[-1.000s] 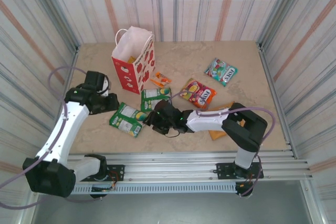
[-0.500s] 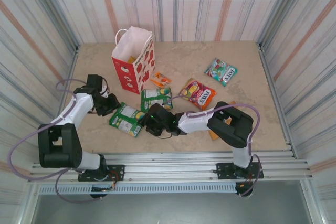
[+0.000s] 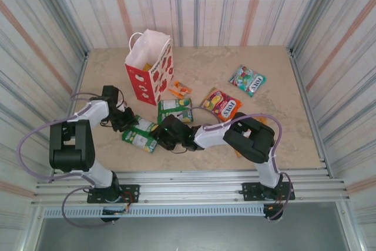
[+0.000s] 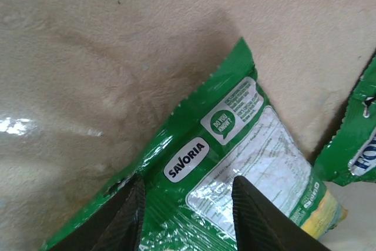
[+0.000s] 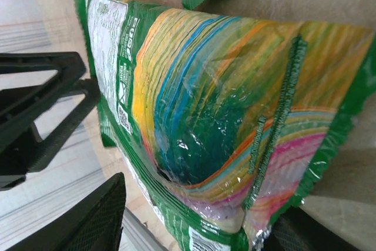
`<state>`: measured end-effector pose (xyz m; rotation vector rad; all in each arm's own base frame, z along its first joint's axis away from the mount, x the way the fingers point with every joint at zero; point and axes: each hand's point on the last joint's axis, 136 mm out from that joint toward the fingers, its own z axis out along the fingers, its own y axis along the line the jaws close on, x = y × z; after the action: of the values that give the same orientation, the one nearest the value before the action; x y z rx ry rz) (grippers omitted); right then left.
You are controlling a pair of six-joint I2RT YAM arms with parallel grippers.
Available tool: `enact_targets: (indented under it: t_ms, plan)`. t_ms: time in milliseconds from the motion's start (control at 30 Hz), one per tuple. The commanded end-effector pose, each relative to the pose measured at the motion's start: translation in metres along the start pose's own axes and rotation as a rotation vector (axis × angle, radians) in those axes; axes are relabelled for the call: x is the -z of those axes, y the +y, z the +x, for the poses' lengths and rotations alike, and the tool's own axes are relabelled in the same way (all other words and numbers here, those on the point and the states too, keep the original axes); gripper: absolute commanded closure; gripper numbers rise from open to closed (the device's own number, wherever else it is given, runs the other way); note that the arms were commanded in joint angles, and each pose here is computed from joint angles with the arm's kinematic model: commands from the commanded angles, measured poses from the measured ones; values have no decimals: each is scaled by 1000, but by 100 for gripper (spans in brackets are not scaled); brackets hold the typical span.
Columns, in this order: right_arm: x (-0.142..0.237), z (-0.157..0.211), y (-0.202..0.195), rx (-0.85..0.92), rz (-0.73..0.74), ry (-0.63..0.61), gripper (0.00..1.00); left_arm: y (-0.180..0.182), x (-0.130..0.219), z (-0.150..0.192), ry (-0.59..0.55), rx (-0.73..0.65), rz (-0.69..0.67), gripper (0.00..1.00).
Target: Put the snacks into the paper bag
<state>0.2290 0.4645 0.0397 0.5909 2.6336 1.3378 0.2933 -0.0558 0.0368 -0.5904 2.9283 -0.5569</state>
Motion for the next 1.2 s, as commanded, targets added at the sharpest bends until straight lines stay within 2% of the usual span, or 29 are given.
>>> enact_targets:
  t_ms: [0, 267, 367, 667, 800, 967, 1167]
  plan:
    - [-12, -13, -12, -21, 36, -39, 46, 1, -8, 7, 50, 21, 18, 58]
    - [-22, -21, 6, 29, 1, -53, 55, -2, -14, 11, 74, 19, 36, 59]
    - [-24, -21, 8, 41, -3, -48, 64, -4, -13, 11, 69, 15, 40, 59]
    - [0, -27, 15, 136, -15, -75, 82, -16, 5, 2, -3, -20, 83, 59]
    - [20, -32, 14, 209, 15, -99, 87, -28, 28, -3, -72, -60, 118, 57]
    - [46, -39, 13, 351, 51, -122, 88, -53, 65, -11, -162, -183, 192, 52]
    - [85, -54, 32, 658, 58, -120, 87, -84, 120, -14, -321, -397, 271, 47]
